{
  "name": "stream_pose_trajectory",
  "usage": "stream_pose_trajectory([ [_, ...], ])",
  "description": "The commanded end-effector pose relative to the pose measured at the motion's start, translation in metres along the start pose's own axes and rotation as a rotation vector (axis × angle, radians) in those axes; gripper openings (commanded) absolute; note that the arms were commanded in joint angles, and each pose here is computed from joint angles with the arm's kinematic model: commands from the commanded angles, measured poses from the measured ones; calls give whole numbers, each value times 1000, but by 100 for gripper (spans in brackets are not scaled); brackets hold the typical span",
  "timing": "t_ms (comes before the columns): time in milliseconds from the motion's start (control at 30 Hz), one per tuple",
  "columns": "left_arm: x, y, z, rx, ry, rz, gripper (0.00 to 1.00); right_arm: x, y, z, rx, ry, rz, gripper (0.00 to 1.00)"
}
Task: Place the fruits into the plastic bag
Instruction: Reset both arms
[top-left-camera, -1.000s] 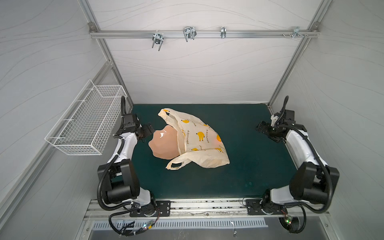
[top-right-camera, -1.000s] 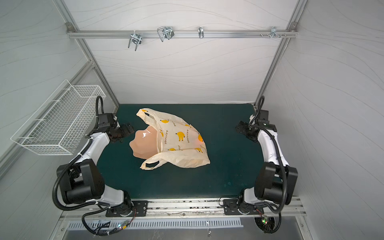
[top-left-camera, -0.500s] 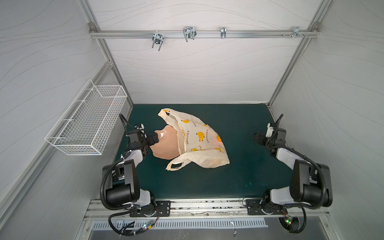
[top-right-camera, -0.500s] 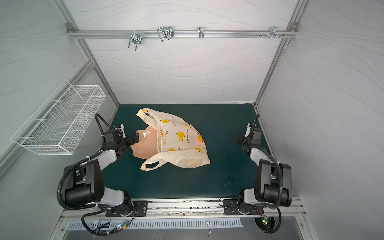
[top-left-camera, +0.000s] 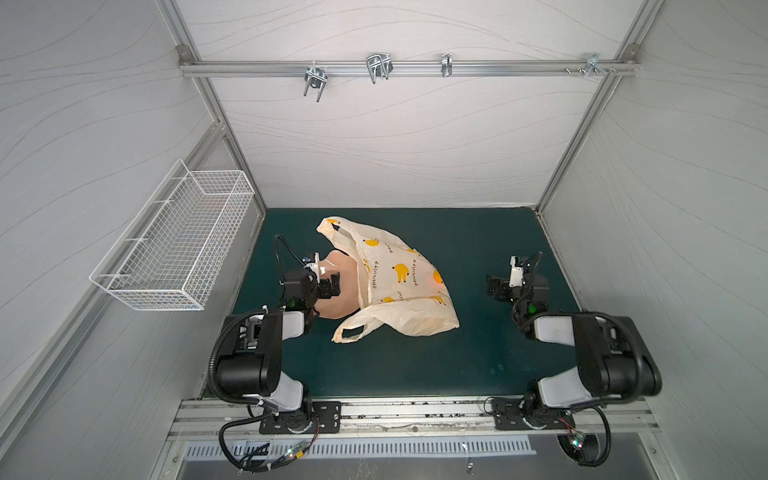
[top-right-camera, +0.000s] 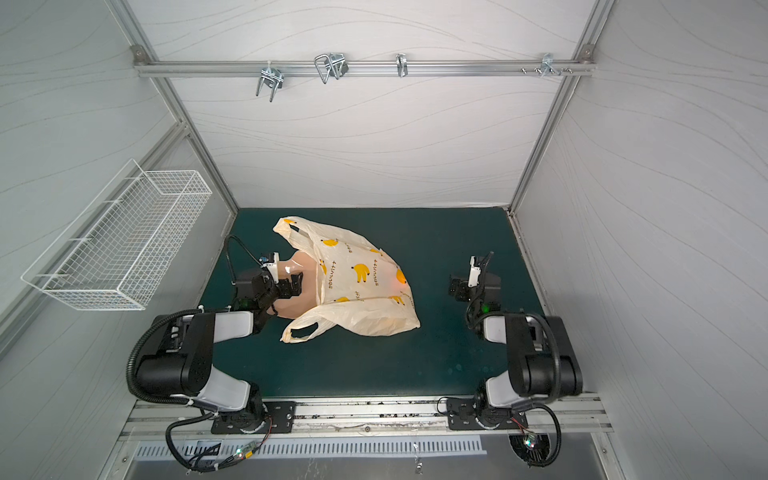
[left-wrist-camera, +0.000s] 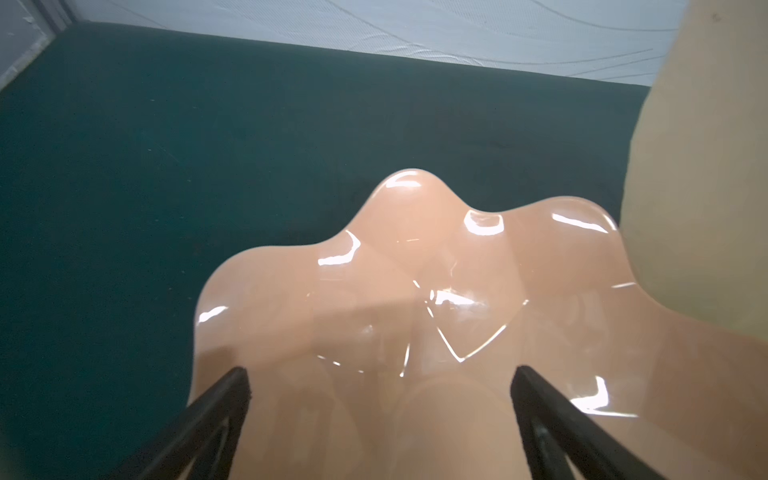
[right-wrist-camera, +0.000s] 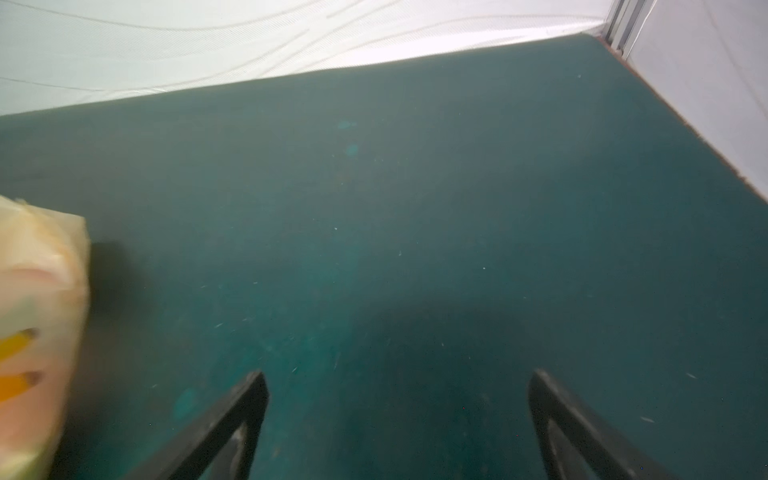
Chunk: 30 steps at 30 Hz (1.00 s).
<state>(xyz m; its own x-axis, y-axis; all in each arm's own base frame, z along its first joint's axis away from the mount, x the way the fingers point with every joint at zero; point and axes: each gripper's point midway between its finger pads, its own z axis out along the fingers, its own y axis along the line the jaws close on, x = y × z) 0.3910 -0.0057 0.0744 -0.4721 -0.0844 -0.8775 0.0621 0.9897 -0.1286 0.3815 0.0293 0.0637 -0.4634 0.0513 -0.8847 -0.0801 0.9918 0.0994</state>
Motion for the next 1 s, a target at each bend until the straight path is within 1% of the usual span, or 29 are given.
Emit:
stream_pose_trajectory([
  [0, -20, 18, 1, -94, -97, -8, 100, -24, -1, 7, 30, -61, -27, 99],
  [33, -21, 23, 1, -111, -103, -21, 100, -27, 0, 9, 34, -94, -35, 99],
  [100, -22, 23, 1, -114, -106, -19, 100, -25, 0, 8, 47, -50, -43, 99],
  [133, -22, 23, 1, -114, -106, -18, 100, -28, 1, 9, 44, -80, -51, 99],
  [167, -21, 23, 1, -113, -106, -18, 100, -26, 1, 9, 44, -82, -53, 99],
  [200, -21, 23, 1, -114, -106, -18, 100, -25, 1, 8, 46, -64, -47, 99],
  [267, -21, 23, 1, -115, -106, -19, 100, -26, 2, 8, 43, -75, -53, 99],
  [333, -21, 23, 1, -114, -105, -18, 100, -25, 4, 9, 48, -59, -64, 99],
  [967, -22, 23, 0, -114, -110, -17, 100, -25, 5, 12, 49, -53, -73, 99],
])
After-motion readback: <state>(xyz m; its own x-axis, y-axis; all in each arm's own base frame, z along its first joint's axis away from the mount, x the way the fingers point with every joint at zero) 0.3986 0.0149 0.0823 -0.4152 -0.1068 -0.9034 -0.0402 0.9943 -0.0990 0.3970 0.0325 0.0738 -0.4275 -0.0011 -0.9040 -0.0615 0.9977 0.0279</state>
